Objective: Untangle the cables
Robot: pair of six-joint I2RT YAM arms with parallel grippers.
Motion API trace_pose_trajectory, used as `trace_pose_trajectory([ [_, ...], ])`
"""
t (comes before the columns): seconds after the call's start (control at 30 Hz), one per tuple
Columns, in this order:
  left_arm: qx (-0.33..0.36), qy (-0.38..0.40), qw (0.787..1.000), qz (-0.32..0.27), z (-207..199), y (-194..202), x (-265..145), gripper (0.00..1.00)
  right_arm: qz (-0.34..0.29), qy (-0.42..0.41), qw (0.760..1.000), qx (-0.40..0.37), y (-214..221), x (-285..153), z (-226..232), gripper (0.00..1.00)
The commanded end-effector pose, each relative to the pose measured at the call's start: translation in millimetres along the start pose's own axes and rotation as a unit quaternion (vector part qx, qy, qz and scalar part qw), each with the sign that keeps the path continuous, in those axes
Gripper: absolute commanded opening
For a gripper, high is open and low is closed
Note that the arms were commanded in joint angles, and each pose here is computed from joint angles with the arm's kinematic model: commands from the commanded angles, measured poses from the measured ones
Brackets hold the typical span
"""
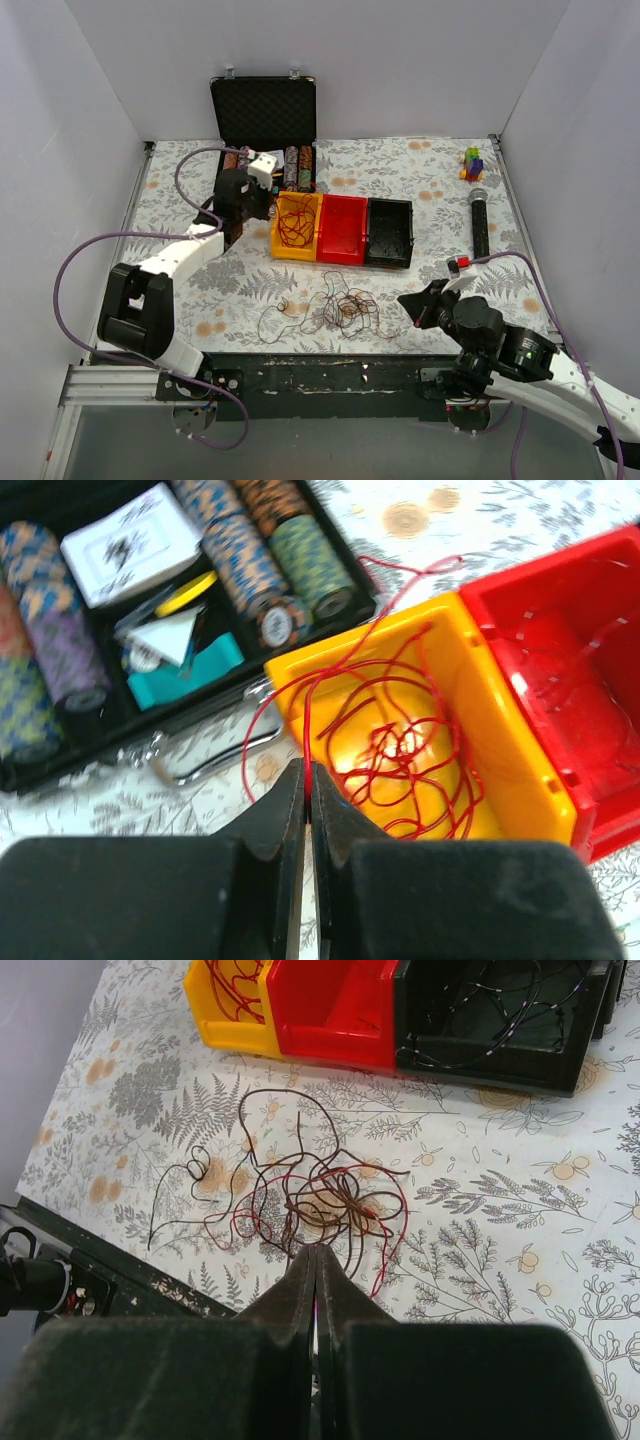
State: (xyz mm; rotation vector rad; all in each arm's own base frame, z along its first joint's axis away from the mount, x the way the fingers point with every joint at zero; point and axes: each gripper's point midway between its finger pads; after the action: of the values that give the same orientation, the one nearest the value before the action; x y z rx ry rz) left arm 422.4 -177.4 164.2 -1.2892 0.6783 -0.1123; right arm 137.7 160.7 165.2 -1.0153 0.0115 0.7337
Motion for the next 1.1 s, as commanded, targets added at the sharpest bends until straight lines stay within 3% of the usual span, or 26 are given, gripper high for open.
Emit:
trace_pose_trajectory([
  [0.0,-0.135,-0.034,0.99,0.013,23,6,-8,0.0,-0.005,-0.001,1.0,0.007,-2,2,3,0.01],
  [0.2,-0.154,-0.013,0.988,0.001,14,7,-21,0.0,-0.004,-0.006,1.0,0.01,-2,3,5,0.01],
  [0.37,-0.08,0.015,0.997,-0.004,4,0,-26,0.0,-0.003,-0.005,1.0,0.01,-3,4,7,0.01],
  [0.5,-0.014,-0.015,1.0,-0.017,15,-3,-39,0.0,-0.002,-0.008,1.0,0.011,-2,4,8,0.01],
  [0.7,0.06,0.039,0.994,-0.084,-9,-21,-74,0.0,0.0,-0.011,1.0,0.014,1,4,7,0.01],
  [1.07,0.14,0.038,0.989,-0.006,-6,5,-57,0.0,-0.008,-0.012,1.0,0.017,-7,0,9,0.01],
])
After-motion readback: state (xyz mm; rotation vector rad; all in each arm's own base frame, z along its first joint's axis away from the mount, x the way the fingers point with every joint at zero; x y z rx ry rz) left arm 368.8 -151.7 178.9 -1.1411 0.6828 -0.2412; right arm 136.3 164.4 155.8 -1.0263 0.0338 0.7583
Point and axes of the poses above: each gripper's point midway between its finger pads, its own x axis out along the fingers, its own z axis along the line the jaws close on, y = z × x, and after that the axes turned 2 degrees about x, right-handed
